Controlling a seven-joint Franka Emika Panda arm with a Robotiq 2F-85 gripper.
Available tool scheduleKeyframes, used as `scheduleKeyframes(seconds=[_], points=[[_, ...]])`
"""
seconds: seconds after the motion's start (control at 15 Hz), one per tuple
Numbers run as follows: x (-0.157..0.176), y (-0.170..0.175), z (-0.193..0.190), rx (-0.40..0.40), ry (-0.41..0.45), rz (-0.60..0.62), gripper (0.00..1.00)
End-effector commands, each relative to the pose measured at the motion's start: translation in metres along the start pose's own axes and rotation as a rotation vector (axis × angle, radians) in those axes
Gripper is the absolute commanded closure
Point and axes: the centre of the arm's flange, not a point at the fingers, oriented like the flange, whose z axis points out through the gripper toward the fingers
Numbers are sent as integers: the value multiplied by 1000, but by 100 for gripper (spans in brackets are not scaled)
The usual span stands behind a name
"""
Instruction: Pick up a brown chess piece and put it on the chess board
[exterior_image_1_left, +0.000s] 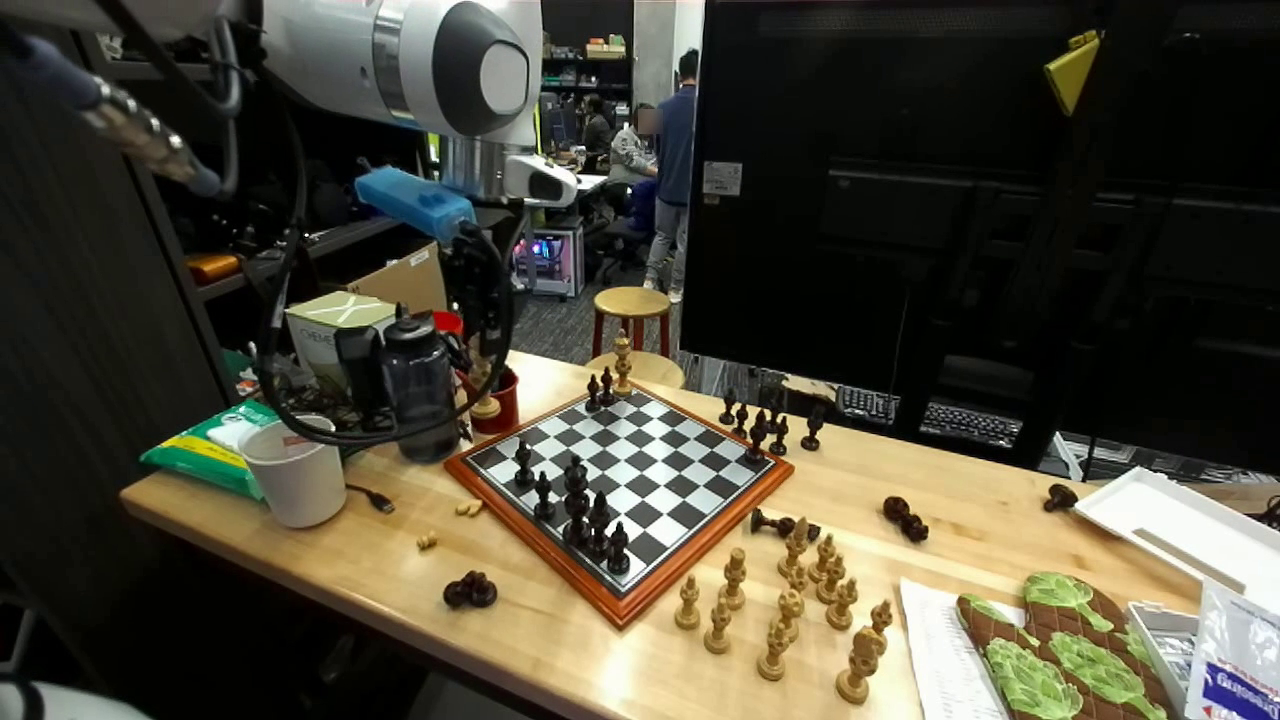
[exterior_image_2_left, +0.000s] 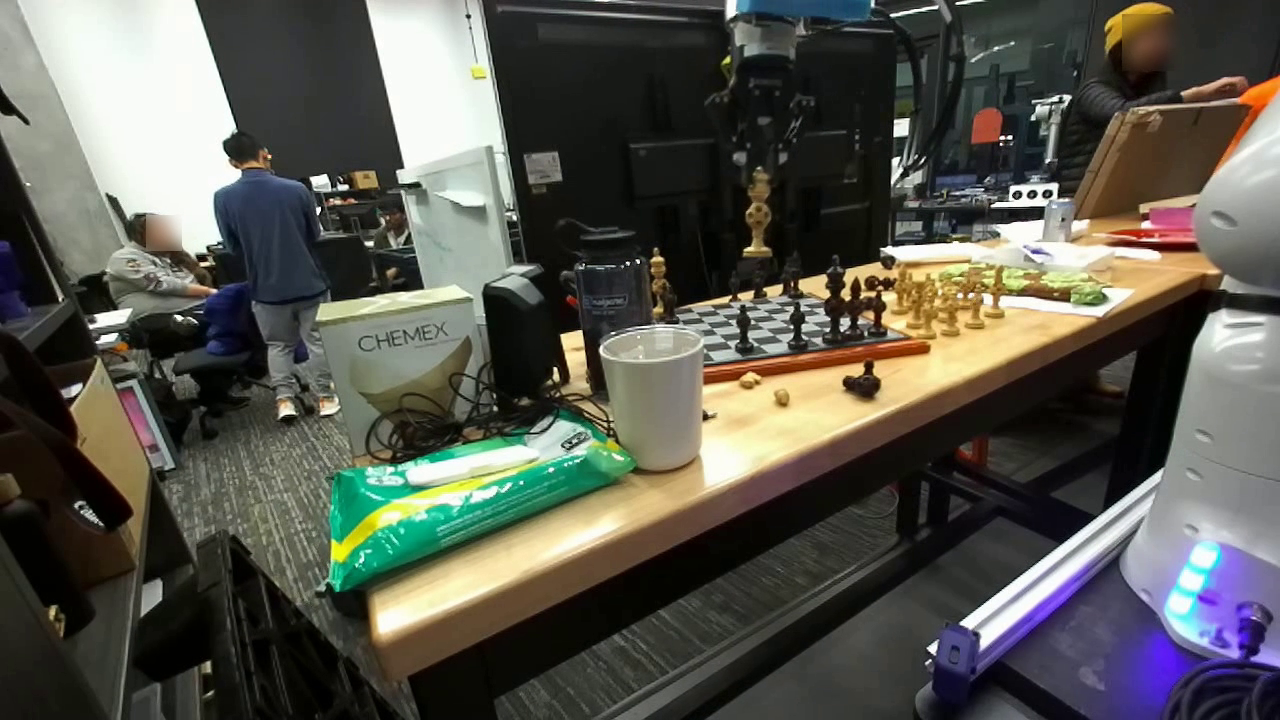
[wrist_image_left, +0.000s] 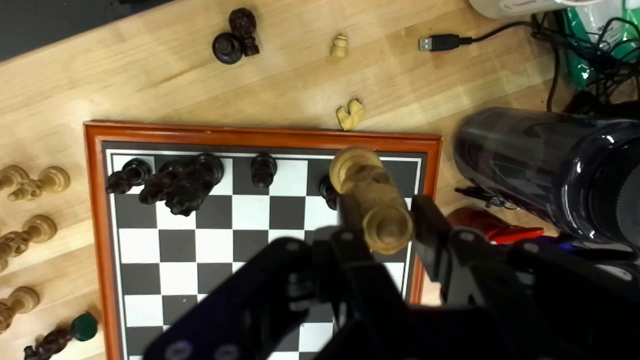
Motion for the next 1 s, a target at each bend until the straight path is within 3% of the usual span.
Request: scheduleKeyframes(seconds=[0.0,0.93], points=[[0,2,11,-13,35,15,92],[6,6,44,-22,36,34,92]])
